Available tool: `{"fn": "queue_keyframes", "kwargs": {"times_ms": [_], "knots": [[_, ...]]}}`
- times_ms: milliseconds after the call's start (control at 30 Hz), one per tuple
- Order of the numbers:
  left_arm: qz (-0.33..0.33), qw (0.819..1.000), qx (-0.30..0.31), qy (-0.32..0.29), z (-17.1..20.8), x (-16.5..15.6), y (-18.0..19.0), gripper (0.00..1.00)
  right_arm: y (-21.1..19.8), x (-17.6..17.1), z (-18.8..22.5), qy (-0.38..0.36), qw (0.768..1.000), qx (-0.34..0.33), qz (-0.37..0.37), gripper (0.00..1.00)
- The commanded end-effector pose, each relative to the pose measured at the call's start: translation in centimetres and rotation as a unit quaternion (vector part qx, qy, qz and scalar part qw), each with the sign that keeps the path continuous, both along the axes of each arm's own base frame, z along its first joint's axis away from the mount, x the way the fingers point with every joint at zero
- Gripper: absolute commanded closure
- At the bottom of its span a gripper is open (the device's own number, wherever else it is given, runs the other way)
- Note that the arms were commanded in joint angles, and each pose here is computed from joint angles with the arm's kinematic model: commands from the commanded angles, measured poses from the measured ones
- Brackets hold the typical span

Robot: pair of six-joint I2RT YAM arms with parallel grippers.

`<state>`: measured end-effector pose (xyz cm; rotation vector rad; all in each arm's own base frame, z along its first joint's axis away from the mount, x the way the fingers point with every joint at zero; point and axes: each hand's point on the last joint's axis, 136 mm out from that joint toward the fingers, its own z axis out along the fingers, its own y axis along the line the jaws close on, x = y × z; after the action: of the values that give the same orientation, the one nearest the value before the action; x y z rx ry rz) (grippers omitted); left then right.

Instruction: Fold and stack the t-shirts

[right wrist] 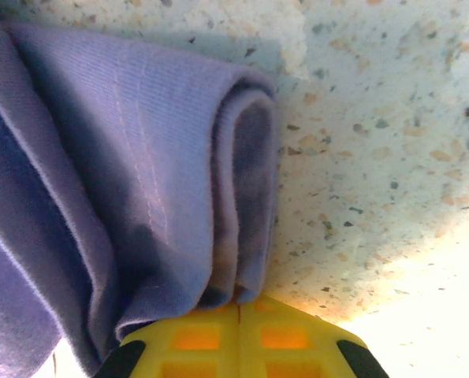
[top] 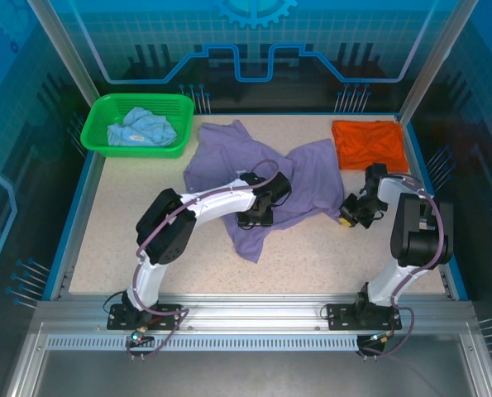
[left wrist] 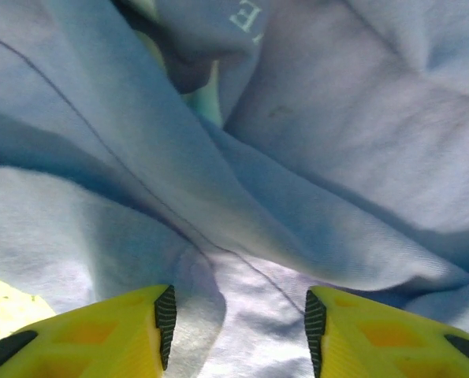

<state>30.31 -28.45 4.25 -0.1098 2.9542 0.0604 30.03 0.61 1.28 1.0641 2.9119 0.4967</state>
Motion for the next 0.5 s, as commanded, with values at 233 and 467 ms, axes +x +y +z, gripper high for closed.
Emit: {"fn": "queue_keyframes", "kwargs": {"times_ms": [233,467], "knots": [[-0.024,0.999,0.035,-0.004,0.5,-1.1,1.7,0.49,0.9,0.4,-0.2,-0.020,1.000,0.003,0.021,1.00],[-0.040,0.998,0.047,0.020,-1.3,-1.8,1.7,0.52,0.7,0.3,-0.3,-0.020,1.000,0.003,0.019,1.00]]}}
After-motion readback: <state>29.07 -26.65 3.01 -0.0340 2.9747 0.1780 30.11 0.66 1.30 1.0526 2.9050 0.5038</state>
